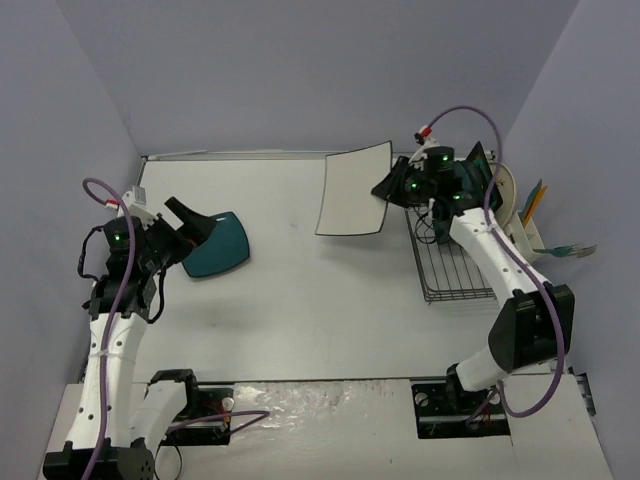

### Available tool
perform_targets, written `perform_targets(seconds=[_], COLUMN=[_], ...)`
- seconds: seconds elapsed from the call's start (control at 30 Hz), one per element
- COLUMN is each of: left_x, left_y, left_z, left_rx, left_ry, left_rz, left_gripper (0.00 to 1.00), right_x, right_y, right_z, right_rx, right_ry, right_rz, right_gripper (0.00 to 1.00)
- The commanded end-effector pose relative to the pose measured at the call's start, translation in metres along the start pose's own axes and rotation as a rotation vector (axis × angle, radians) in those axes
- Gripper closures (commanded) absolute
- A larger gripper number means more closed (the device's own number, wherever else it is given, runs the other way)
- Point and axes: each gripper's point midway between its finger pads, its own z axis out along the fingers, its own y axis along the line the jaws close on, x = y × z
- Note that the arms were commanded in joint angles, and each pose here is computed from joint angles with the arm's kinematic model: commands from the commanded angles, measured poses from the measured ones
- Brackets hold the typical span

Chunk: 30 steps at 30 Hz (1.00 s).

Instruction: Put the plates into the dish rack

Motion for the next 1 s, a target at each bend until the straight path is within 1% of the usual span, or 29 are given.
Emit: perform_targets(seconds=[0.0, 0.07, 0.1, 0.13, 0.17, 0.27, 0.37, 0.43, 0.67, 0.97], left_x=[0.004, 0.003, 0.004, 0.007, 0.008, 0.01, 0.015, 0.017, 0.023, 0.028], left_y=[0.064, 0.075, 0.078, 0.083, 0.085, 0.09, 0.098, 0.102, 0.116, 0.125], left_z=[-0.021, -0.022, -0.022, -0.02, -0.019, -0.017, -0.014, -0.012, -0.01, -0.004], left_rx=[-0.311, -0.362, -0.372, -0.382, -0.389, -0.397, -0.414, -0.42, -0.469, -0.491], left_ry=[0.068, 0.076, 0.085, 0.095, 0.099, 0.097, 0.101, 0.095, 0.092, 0.1], left_rz=[0.262, 0.303, 0.313, 0.327, 0.33, 0.337, 0.333, 0.332, 0.34, 0.348], left_gripper=[0.03, 0.03, 0.03, 0.03, 0.03, 0.03, 0.03, 0.03, 0.03, 0.03], right_x=[-0.101, -0.117, -0.122, -0.131, -0.139, -0.158, -0.172, -0.18, -0.188, -0.183], right_y=[0.006, -0.011, -0.014, -0.018, -0.024, -0.04, -0.04, -0.054, -0.083, -0.113], right_z=[-0.099, -0.115, -0.119, -0.126, -0.129, -0.132, -0.132, -0.133, -0.118, -0.098], right_rx=[0.072, 0.201, 0.229, 0.263, 0.295, 0.348, 0.357, 0.392, 0.455, 0.502], right_ry=[-0.222, -0.231, -0.235, -0.237, -0.245, -0.249, -0.262, -0.261, -0.219, -0.156], right_rz=[-0.391, -0.47, -0.479, -0.535, -0.549, -0.6, -0.644, -0.645, -0.649, -0.644], right_gripper=[1.0, 1.0, 1.0, 1.0, 1.0, 1.0, 1.0, 1.0, 1.0, 1.0])
